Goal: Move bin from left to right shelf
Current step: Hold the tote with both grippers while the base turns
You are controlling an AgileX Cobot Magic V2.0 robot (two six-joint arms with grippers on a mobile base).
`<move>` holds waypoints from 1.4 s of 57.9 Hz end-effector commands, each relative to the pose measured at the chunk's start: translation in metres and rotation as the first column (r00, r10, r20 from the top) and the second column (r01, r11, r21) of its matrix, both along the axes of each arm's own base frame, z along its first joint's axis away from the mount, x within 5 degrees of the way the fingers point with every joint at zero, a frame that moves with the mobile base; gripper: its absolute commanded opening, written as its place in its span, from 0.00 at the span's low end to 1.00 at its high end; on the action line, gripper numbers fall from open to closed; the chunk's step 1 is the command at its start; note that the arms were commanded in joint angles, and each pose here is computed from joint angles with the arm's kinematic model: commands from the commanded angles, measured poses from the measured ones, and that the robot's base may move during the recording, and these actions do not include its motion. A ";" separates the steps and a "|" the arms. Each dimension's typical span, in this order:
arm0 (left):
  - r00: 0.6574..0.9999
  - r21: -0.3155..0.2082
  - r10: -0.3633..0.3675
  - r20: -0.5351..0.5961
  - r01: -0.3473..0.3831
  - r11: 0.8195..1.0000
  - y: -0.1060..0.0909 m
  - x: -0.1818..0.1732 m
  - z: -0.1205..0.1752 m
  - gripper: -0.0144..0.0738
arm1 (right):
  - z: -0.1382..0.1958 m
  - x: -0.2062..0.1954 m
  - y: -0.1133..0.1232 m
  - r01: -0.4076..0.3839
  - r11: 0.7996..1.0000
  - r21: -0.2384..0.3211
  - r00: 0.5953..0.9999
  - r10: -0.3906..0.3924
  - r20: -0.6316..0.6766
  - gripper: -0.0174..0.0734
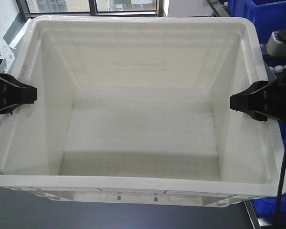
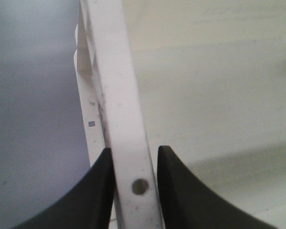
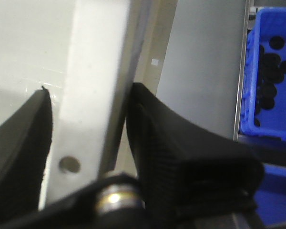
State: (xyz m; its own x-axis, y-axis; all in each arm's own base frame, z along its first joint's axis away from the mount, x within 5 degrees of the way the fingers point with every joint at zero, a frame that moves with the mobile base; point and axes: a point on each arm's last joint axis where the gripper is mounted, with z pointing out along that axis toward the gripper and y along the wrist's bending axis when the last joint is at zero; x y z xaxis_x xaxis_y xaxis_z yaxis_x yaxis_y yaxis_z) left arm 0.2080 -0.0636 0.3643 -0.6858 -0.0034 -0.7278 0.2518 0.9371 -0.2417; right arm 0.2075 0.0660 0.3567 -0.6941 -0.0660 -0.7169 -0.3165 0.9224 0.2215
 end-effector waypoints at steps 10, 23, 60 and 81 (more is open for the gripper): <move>0.986 -0.140 0.014 0.169 0.010 0.990 -0.006 -0.003 0.033 0.16 | 0.030 -0.003 0.006 -0.018 0.993 0.116 0.988 0.000 0.153 0.19; 0.986 -0.140 0.014 0.168 0.010 0.990 -0.007 -0.003 0.033 0.16 | 0.030 -0.003 0.006 -0.018 0.993 0.116 0.988 0.000 0.152 0.19; 0.986 -0.139 0.014 0.164 0.009 0.990 -0.007 -0.002 0.032 0.16 | 0.030 -0.003 0.006 -0.018 0.993 0.116 0.988 0.000 0.153 0.19; 0.986 -0.139 0.014 0.164 0.009 0.990 -0.007 -0.002 0.032 0.16 | 0.030 -0.003 0.006 -0.018 0.993 0.115 0.988 0.000 0.152 0.19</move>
State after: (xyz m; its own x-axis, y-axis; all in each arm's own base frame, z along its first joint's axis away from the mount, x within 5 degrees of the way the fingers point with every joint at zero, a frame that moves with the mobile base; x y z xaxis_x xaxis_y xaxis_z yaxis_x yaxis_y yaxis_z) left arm 0.2077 -0.0635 0.3646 -0.6850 -0.0036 -0.7286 0.2522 0.9370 -0.2416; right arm 0.2073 0.0660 0.3566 -0.6956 -0.0669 -0.7153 -0.3168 0.9222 0.2218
